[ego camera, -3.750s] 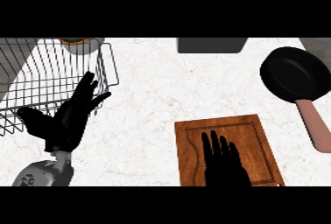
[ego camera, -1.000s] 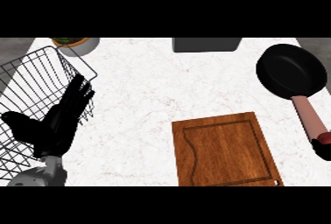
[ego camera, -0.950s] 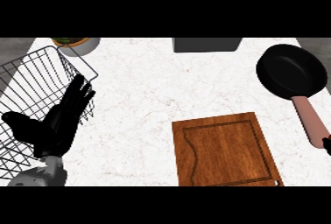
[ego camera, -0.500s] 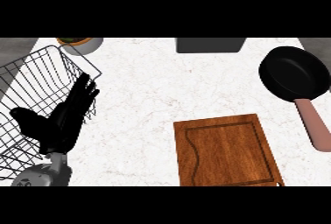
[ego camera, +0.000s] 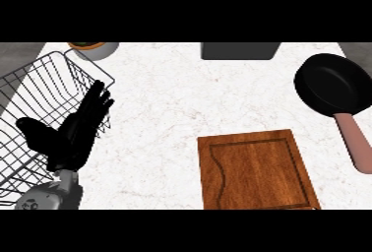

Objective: Pick the bell pepper from the cutting board and place it in the pot

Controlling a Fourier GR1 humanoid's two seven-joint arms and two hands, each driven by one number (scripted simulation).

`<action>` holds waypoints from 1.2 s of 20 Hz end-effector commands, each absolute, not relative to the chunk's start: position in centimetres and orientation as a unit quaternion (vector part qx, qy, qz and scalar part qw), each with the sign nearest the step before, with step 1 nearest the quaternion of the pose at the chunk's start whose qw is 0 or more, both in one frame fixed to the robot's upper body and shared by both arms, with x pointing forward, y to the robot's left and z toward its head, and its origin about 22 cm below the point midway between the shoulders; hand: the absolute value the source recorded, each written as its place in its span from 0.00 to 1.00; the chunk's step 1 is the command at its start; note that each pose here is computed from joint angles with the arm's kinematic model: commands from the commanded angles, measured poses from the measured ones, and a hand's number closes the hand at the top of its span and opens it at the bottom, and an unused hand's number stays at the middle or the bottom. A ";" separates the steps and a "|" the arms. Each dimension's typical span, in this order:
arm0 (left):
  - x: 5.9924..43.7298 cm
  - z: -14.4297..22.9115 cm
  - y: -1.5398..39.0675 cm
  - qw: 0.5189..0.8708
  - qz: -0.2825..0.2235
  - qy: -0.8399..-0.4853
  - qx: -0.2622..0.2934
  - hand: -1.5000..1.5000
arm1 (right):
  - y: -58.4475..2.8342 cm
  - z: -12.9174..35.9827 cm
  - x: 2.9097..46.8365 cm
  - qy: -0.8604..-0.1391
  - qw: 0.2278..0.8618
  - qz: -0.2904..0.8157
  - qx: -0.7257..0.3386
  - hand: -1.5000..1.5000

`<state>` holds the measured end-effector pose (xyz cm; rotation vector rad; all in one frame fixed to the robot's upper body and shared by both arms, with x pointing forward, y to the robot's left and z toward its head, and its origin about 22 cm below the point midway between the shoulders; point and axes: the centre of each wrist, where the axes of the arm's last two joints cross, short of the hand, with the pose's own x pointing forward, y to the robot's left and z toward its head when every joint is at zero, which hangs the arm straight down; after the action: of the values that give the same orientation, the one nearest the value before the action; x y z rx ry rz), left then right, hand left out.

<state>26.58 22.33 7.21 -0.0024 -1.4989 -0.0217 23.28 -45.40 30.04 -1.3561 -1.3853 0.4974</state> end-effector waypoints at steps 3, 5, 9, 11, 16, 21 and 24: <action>28.3 7.0 22.3 0.734 -0.012 -0.679 0.001 0.50 | -43.7 33.5 27.4 -0.585 0.556 0.202 -0.555 1.00; 27.6 4.6 21.6 0.738 -0.017 -0.675 0.006 0.50 | -41.9 32.9 28.9 -0.580 0.565 0.201 -0.551 1.00; 26.6 6.7 23.6 0.737 -0.025 -0.676 -0.007 0.50 | -42.8 30.6 32.8 -0.560 0.582 0.178 -0.563 1.00; 27.0 6.5 21.3 0.734 -0.012 -0.679 -0.010 0.50 | -43.0 31.5 34.1 -0.557 0.590 0.184 -0.555 1.00; 26.9 5.9 21.5 0.736 -0.016 -0.677 0.000 0.50 | -44.0 29.6 36.8 -0.559 0.600 0.192 -0.539 1.00; 27.4 6.7 22.6 0.739 -0.018 -0.674 -0.001 0.50 | -43.6 24.3 38.8 -0.533 0.631 0.251 -0.503 1.00; 26.9 5.8 21.5 0.739 -0.013 -0.674 -0.005 0.50 | -44.9 22.3 38.9 -0.531 0.696 0.158 -0.457 0.00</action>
<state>27.21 21.63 6.82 -0.0263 -1.5315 -0.0465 38.42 -43.90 25.17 -1.1384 -1.2253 0.4515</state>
